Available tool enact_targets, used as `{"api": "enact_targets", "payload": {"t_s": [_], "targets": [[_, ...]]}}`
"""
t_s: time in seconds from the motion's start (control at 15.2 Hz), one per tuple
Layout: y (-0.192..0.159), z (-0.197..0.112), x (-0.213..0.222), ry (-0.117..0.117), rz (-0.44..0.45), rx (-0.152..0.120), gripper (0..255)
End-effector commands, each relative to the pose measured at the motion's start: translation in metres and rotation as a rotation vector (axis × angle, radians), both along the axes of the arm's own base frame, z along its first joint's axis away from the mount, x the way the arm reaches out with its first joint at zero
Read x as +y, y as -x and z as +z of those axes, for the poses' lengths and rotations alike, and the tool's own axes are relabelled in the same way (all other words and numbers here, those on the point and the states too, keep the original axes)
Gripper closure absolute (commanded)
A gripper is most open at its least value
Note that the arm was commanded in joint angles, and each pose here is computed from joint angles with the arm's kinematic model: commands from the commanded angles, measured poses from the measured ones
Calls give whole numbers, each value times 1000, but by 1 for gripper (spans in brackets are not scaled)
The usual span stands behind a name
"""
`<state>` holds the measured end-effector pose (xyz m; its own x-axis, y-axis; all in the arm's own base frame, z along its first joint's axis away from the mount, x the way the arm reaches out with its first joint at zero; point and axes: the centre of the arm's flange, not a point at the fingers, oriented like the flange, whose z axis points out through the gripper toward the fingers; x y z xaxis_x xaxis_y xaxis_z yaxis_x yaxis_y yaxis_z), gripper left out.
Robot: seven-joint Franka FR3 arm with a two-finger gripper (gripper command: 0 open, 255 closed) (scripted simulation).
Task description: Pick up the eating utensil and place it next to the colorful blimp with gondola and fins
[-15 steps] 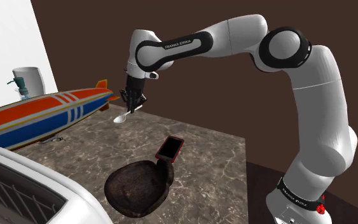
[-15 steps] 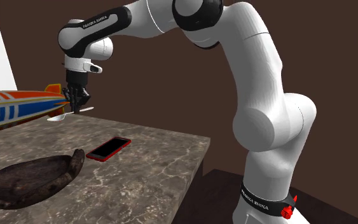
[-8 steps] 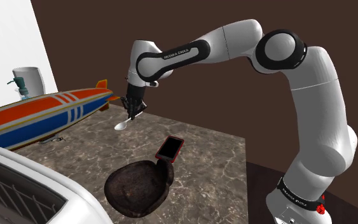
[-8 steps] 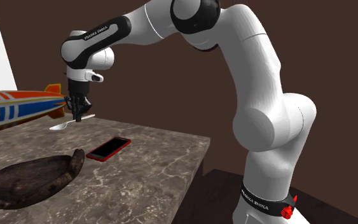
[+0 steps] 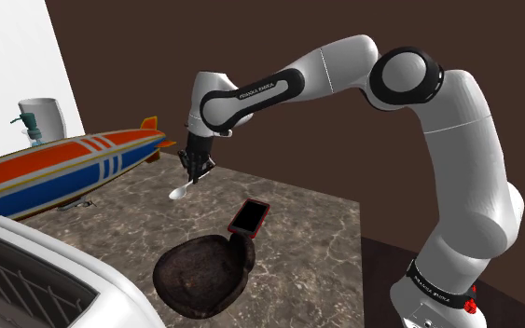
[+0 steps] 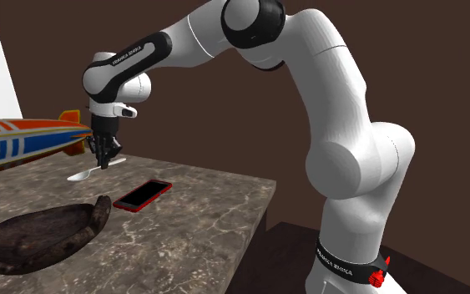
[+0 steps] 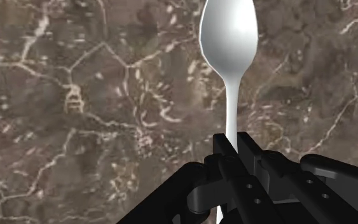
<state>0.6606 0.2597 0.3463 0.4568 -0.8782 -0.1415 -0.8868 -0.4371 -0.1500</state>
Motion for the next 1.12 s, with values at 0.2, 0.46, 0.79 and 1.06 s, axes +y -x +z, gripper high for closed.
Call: {"api": "enact_targets", "payload": {"t_s": [0.2,0.46,0.79,1.06], "targets": [[0,-1,0,0,0,0,255],[0,-1,0,0,0,0,0],[3,38,-7,0,0,0,0],[4,48,-10,0,0,0,0]]}}
